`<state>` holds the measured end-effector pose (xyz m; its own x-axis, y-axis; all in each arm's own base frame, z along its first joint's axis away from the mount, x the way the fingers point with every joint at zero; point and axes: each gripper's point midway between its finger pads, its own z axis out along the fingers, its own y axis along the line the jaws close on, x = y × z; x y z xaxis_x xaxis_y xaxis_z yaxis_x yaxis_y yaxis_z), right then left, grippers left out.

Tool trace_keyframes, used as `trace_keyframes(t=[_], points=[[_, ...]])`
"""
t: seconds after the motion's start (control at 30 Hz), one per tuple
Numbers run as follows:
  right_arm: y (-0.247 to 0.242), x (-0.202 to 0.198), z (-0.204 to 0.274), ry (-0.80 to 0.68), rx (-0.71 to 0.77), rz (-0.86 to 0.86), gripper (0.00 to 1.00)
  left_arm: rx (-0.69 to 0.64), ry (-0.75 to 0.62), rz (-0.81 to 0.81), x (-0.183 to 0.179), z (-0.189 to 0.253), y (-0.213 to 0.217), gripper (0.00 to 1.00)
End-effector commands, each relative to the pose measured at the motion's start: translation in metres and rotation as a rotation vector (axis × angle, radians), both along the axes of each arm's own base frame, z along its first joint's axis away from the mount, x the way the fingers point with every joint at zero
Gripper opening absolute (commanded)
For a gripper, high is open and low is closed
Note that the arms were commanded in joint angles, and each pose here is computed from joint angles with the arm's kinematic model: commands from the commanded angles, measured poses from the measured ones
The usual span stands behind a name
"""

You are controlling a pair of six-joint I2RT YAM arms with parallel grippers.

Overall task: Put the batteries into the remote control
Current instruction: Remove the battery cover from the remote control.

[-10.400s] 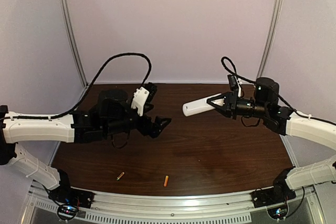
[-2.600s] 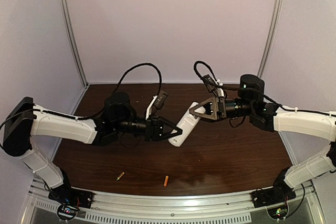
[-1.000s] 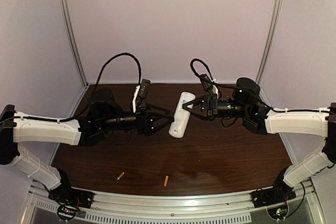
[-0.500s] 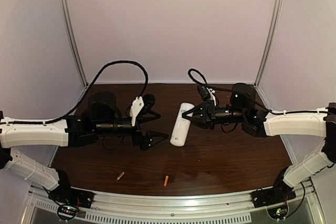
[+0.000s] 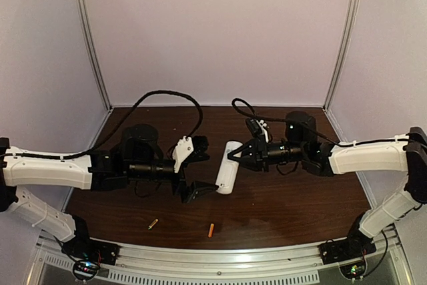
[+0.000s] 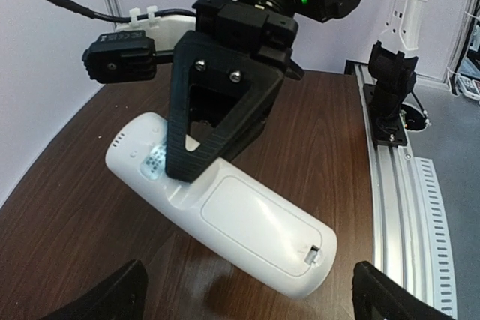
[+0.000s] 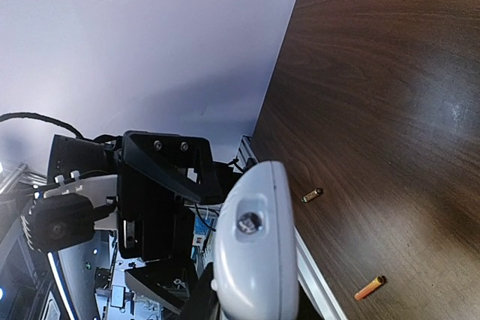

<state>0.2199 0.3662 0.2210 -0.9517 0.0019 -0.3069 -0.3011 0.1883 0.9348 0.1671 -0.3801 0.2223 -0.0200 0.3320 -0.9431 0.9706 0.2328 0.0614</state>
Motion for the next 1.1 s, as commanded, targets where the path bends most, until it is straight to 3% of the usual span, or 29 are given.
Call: trace_keyframes(t=[0.0, 1.07], points=[[0.003, 0.001, 0.000, 0.003, 0.007, -0.004, 0.00, 0.017, -0.044, -0.002, -0.001, 0.002, -0.009, 0.98], [0.010, -0.004, 0.000, 0.019, 0.026, 0.024, 0.00, 0.070, -0.037, 0.110, 0.022, -0.014, -0.014, 0.84]])
